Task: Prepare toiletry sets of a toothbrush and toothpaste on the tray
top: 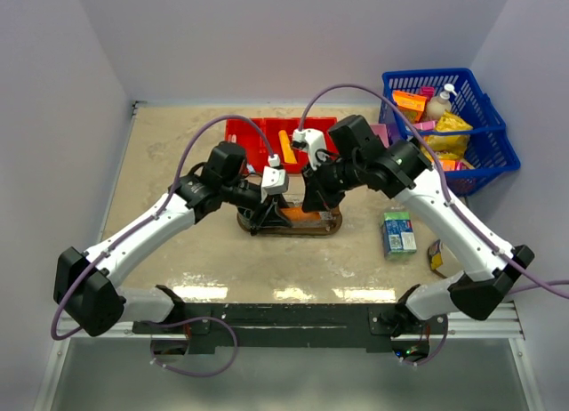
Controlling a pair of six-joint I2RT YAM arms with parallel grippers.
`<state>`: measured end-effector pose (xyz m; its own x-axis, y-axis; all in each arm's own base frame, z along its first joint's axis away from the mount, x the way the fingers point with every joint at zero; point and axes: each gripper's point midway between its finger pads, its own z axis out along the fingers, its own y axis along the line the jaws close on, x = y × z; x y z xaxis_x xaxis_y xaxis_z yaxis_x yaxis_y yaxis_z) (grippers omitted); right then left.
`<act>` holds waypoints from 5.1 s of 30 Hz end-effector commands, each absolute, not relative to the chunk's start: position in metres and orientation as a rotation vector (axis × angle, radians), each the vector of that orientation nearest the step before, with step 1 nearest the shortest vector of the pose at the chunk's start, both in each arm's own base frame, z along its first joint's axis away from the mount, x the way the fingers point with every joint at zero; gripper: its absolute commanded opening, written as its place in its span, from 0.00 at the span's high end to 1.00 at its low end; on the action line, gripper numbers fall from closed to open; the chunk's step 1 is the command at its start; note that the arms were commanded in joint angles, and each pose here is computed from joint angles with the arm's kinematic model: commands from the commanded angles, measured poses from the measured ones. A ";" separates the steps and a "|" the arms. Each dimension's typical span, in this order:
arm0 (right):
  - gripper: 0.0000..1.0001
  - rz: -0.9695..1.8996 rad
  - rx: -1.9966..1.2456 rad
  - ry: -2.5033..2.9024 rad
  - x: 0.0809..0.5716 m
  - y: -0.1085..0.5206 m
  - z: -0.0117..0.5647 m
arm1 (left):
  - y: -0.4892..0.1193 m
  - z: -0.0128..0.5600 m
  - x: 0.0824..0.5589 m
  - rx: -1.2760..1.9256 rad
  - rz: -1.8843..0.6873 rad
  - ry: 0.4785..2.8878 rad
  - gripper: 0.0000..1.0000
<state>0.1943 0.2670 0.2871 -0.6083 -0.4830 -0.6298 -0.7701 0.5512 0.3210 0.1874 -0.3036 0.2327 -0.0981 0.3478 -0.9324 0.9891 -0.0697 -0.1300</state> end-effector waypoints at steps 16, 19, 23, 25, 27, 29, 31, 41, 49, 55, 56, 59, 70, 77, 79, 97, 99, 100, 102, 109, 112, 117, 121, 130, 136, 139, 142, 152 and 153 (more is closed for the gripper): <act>0.25 1.038 -0.745 1.835 0.219 0.254 0.356 | -0.306 0.288 0.198 1.289 -1.371 1.335 0.97; 0.25 1.067 -0.728 1.816 0.213 0.253 0.355 | -0.298 0.289 0.203 1.263 -1.374 1.349 0.96; 0.29 1.086 -0.730 1.830 0.211 0.254 0.347 | -0.296 0.293 0.196 1.282 -1.405 1.317 0.96; 0.33 1.097 -0.739 1.833 0.211 0.256 0.345 | -0.296 0.293 0.196 1.285 -1.409 1.313 0.96; 0.38 1.092 -0.746 1.832 0.212 0.257 0.342 | -0.296 0.294 0.193 1.294 -1.422 1.304 0.96; 0.44 1.096 -0.752 1.816 0.213 0.258 0.343 | -0.296 0.295 0.191 1.304 -1.432 1.295 0.96; 0.49 1.107 -0.761 1.823 0.213 0.260 0.341 | -0.295 0.295 0.190 1.305 -1.432 1.291 0.96; 0.70 1.198 -0.799 1.832 0.206 0.269 0.330 | -0.296 0.294 0.192 1.298 -1.430 1.296 0.96; 0.87 1.242 -0.815 1.814 0.203 0.273 0.327 | -0.296 0.293 0.193 1.294 -1.427 1.300 0.96; 1.00 1.227 -0.771 1.790 0.207 0.273 0.336 | -0.297 0.292 0.200 1.275 -1.389 1.323 0.78; 1.00 1.217 -0.759 1.790 0.209 0.271 0.337 | -0.297 0.293 0.202 1.271 -1.371 1.325 0.60; 1.00 1.170 -0.723 1.792 0.214 0.267 0.346 | -0.293 0.296 0.213 1.218 -1.286 1.354 0.28; 1.00 0.756 -0.489 2.060 0.247 0.219 0.334 | -0.181 0.349 0.308 0.487 -0.538 1.391 0.00; 1.00 0.652 -0.489 2.178 0.247 0.247 0.320 | -0.138 0.333 0.334 0.260 -0.324 1.533 0.00; 1.00 0.617 -0.484 2.211 0.250 0.253 0.315 | -0.135 0.332 0.335 0.245 -0.313 1.540 0.00; 1.00 0.375 -0.504 2.450 0.284 0.269 0.278 | -0.126 0.343 0.330 0.250 -0.261 1.524 0.00; 1.00 0.367 -0.513 2.469 0.286 0.272 0.274 | -0.126 0.343 0.331 0.254 -0.257 1.525 0.00; 1.00 0.359 -0.515 2.480 0.287 0.272 0.272 | -0.126 0.341 0.331 0.255 -0.256 1.532 0.00; 1.00 0.332 -0.514 2.500 0.289 0.272 0.269 | -0.125 0.341 0.332 0.255 -0.248 1.534 0.00; 1.00 0.340 -0.529 2.532 0.290 0.278 0.260 | -0.125 0.344 0.330 0.258 -0.250 1.528 0.00; 1.00 0.342 -0.536 2.539 0.290 0.280 0.258 | -0.125 0.344 0.330 0.261 -0.252 1.530 0.00; 1.00 0.354 -0.545 2.547 0.287 0.283 0.257 | -0.124 0.345 0.329 0.258 -0.248 1.527 0.00; 1.00 0.349 -0.550 2.550 0.289 0.287 0.253 | -0.125 0.345 0.330 0.260 -0.250 1.528 0.00; 1.00 0.319 -0.581 2.558 0.291 0.296 0.244 | -0.125 0.344 0.330 0.261 -0.247 1.531 0.00; 1.00 0.293 -0.593 2.571 0.294 0.299 0.234 | -0.124 0.343 0.330 0.260 -0.244 1.533 0.00; 1.00 0.289 -0.593 2.571 0.297 0.300 0.231 | -0.124 0.344 0.330 0.261 -0.243 1.529 0.00; 1.00 0.278 -0.593 2.578 0.298 0.300 0.228 | -0.124 0.343 0.330 0.261 -0.242 1.532 0.00; 1.00 0.226 -0.607 2.590 0.302 0.300 0.216 | -0.125 0.343 0.330 0.263 -0.248 1.534 0.00; 1.00 0.225 -0.611 2.593 0.302 0.300 0.215 | -0.125 0.343 0.330 0.262 -0.247 1.534 0.00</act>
<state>0.2932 0.2946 0.2013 -0.8199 -0.3906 -0.4186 -0.4550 0.8883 0.0621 0.3306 -0.1301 0.3130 -0.0477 0.0244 -0.9986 0.3376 0.9413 0.0069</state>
